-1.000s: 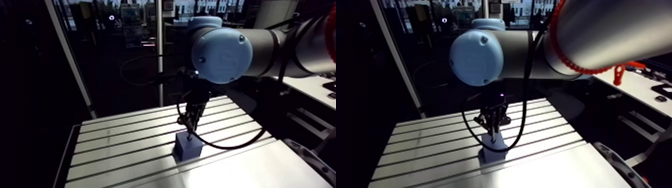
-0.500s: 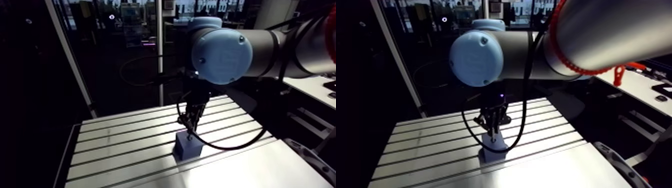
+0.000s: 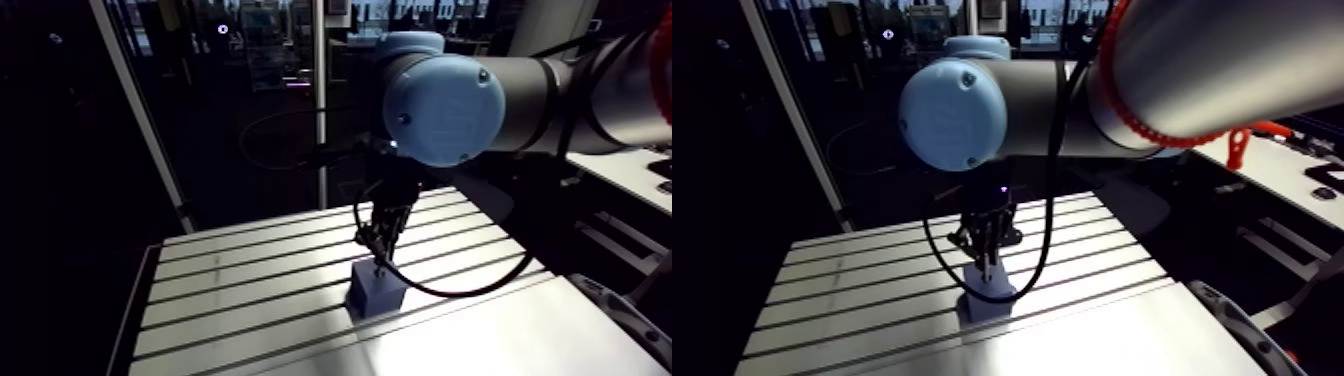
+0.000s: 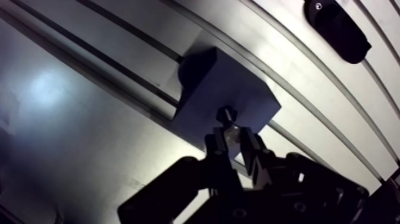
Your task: Pick up the M10 bolt and insert it into the hex recess until seated.
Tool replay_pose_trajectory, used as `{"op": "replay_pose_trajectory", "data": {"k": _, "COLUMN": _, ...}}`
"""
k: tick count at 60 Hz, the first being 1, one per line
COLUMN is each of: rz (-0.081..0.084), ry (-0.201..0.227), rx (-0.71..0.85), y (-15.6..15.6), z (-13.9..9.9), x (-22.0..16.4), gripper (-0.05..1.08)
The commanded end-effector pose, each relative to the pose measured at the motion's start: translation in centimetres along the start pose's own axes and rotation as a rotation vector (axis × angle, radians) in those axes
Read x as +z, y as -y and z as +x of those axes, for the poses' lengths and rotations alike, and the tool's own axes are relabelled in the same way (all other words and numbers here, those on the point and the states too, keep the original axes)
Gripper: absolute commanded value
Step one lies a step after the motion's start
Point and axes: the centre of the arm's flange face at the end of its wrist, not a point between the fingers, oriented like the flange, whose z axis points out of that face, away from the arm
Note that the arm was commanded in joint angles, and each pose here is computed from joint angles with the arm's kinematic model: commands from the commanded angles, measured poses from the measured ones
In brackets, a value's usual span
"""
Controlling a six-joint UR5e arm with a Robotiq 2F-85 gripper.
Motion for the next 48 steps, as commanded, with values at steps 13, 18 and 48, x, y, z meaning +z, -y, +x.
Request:
{"op": "replay_pose_trajectory", "data": {"k": 13, "rz": -0.002, "ry": 0.001, "rx": -0.002, "y": -0.08, "z": -0.04, "x": -0.1, "gripper": 1.07}}
{"op": "replay_pose_trajectory", "data": {"k": 18, "rz": -0.003, "ry": 0.001, "rx": -0.002, "y": -0.06, "z": -0.06, "x": -0.16, "gripper": 1.07}}
{"op": "replay_pose_trajectory", "data": {"k": 48, "rz": 0.003, "ry": 0.0, "rx": 0.0, "y": 0.09, "z": -0.02, "x": 0.2, "gripper": 1.07}}
